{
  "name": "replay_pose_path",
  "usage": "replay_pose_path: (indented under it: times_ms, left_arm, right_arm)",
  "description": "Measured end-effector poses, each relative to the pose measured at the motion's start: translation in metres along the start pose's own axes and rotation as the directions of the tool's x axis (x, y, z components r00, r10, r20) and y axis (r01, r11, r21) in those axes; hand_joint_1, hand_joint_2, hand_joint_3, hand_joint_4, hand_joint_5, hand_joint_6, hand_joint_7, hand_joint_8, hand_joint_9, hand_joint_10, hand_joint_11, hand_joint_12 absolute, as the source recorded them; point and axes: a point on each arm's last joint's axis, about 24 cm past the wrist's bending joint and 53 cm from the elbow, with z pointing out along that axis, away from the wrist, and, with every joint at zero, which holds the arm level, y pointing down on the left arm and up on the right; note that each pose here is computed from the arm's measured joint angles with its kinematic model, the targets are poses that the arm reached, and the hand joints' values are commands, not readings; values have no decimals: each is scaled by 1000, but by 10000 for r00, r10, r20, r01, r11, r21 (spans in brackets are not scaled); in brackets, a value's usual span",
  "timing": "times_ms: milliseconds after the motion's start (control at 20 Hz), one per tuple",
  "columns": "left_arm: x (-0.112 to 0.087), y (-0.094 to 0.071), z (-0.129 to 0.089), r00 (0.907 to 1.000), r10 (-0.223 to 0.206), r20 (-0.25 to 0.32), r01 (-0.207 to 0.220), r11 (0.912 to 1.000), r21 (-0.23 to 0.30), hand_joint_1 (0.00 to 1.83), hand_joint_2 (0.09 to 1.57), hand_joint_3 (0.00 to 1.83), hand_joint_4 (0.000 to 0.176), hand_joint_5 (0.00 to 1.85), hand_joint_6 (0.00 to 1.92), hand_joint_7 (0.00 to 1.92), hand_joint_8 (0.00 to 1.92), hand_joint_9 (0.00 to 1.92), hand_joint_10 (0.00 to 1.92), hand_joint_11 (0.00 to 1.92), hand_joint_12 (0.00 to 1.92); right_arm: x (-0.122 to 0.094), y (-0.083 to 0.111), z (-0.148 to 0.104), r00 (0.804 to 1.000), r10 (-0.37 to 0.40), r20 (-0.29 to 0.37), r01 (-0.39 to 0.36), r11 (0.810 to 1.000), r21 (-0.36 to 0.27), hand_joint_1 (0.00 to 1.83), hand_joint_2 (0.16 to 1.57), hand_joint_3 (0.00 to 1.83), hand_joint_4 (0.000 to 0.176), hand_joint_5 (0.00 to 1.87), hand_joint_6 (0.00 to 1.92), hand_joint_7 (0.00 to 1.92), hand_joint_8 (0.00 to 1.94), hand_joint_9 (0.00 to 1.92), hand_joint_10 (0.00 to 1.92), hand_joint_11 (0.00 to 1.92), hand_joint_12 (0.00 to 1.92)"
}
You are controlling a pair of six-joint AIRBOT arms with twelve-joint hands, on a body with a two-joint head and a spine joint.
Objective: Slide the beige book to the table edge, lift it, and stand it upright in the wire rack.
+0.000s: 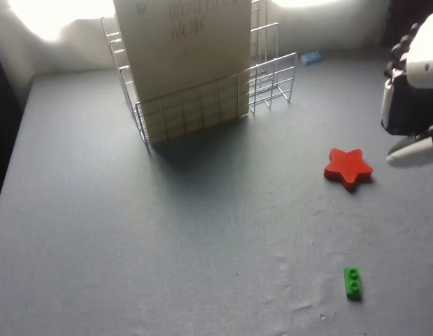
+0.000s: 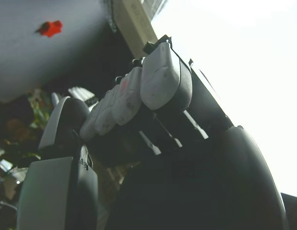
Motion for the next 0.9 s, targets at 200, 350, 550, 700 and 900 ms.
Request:
replay_pose_path:
  times_ms: [200, 350, 550, 700, 900]
  left_arm:
    - [10, -2, -1, 9984, 4, -567, 3, 9999, 122, 713, 1292, 2, 0, 1292, 1921, 1407, 1921, 1460, 1921, 1488, 1921]
    - [6, 1, -1, 9985, 197, -508, -194, 9998, 54, 731, 1301, 2, 0, 1263, 1921, 1409, 1921, 1466, 1921, 1504, 1921]
    - [7, 1, -1, 9977, 364, -575, -362, 9993, 39, 688, 1339, 8, 0, 1269, 1921, 1395, 1921, 1447, 1921, 1475, 1921]
    - [9, 0, -1, 9973, 366, -629, -362, 9993, 77, 688, 1356, 7, 0, 1282, 1921, 1395, 1921, 1430, 1921, 1456, 1921]
    - [8, 0, -1, 9975, 399, -588, -394, 9992, 96, 737, 1328, 0, 0, 1265, 1921, 1384, 1921, 1422, 1921, 1452, 1921]
  right_arm:
    - [5, 33, -2, 9993, -368, 118, 382, 9878, -1507, 419, 1297, 13, 0, 1277, 1921, 1426, 1941, 1531, 1921, 1677, 1921]
    - [17, 60, -5, 9891, -1469, 136, 1451, 9520, -2694, 385, 1363, 21, 0, 1281, 1921, 1408, 1941, 1529, 1921, 1670, 1921]
    - [29, 94, -16, 9757, -2012, 863, 2187, 8791, -4235, 377, 1435, 15, 0, 1300, 1921, 1401, 1941, 1543, 1921, 1704, 1921]
    - [30, 112, -24, 9608, -2446, 1302, 2768, 8260, -4910, 389, 1449, 7, 0, 1305, 1921, 1398, 1941, 1534, 1921, 1692, 1921]
    - [42, 142, -30, 9539, -2629, 1450, 2958, 7408, -6031, 399, 1450, 1, 0, 1307, 1921, 1400, 1941, 1530, 1921, 1689, 1921]
